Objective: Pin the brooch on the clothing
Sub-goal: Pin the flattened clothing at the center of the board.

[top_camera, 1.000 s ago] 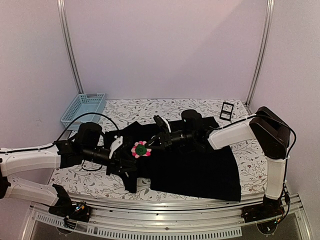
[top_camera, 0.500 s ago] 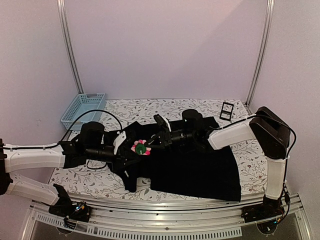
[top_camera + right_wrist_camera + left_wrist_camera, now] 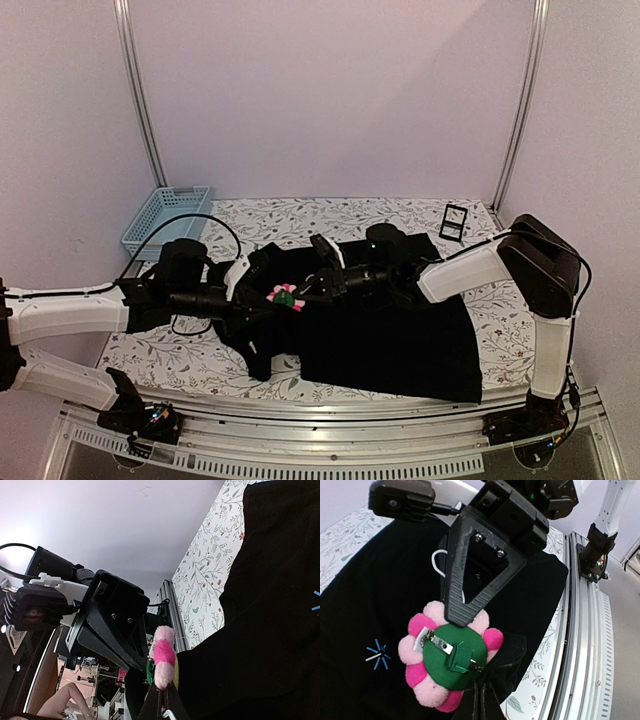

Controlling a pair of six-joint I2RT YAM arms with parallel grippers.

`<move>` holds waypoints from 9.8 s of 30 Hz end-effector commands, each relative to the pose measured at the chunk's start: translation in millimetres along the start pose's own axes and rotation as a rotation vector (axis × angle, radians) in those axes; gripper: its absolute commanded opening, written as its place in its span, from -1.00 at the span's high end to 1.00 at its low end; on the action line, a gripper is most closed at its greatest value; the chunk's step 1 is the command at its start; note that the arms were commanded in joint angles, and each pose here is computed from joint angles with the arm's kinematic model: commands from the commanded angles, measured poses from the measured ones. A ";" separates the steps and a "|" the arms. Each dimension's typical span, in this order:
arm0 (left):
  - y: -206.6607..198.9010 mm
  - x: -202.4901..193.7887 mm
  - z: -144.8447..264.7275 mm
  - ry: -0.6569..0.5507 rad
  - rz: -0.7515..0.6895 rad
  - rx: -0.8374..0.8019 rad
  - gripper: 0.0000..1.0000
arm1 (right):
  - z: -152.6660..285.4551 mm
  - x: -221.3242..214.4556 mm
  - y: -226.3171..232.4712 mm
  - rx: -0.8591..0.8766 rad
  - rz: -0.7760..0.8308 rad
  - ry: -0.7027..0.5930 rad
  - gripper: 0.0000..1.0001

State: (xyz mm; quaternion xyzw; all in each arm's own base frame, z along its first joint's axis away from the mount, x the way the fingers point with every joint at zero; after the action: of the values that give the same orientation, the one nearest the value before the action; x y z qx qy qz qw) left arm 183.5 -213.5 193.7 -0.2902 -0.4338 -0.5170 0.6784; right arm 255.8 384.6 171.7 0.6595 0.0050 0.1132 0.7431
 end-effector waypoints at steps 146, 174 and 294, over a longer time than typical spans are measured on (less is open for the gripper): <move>30.8 -29.4 -35.4 0.131 0.536 -0.099 1.00 | -17.8 -5.6 -57.2 0.081 0.007 0.119 1.00; 6.7 -70.6 -13.2 -0.008 0.529 -0.212 -0.91 | -5.2 3.3 -71.6 0.087 -0.041 0.080 1.00; 44.2 -14.6 -1.4 -0.231 0.427 -0.095 1.00 | -36.5 -1.4 -1.7 0.043 0.623 0.004 0.92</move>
State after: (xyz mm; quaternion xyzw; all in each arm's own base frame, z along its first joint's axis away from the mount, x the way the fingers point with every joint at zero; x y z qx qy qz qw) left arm 215.8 -194.1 174.2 -0.4575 -0.3939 -0.3576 0.7126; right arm 251.0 415.0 172.9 0.6375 -0.2037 0.3266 0.6674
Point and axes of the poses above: each gripper's point midway between its finger pads, its own z axis back along the fingers, its own y axis along the line the jaws close on, x = y × z, the point moved 9 cm from there along z, back along the fingers, and after that the axes turned 15 degrees about -z, right-handed, at the moved point
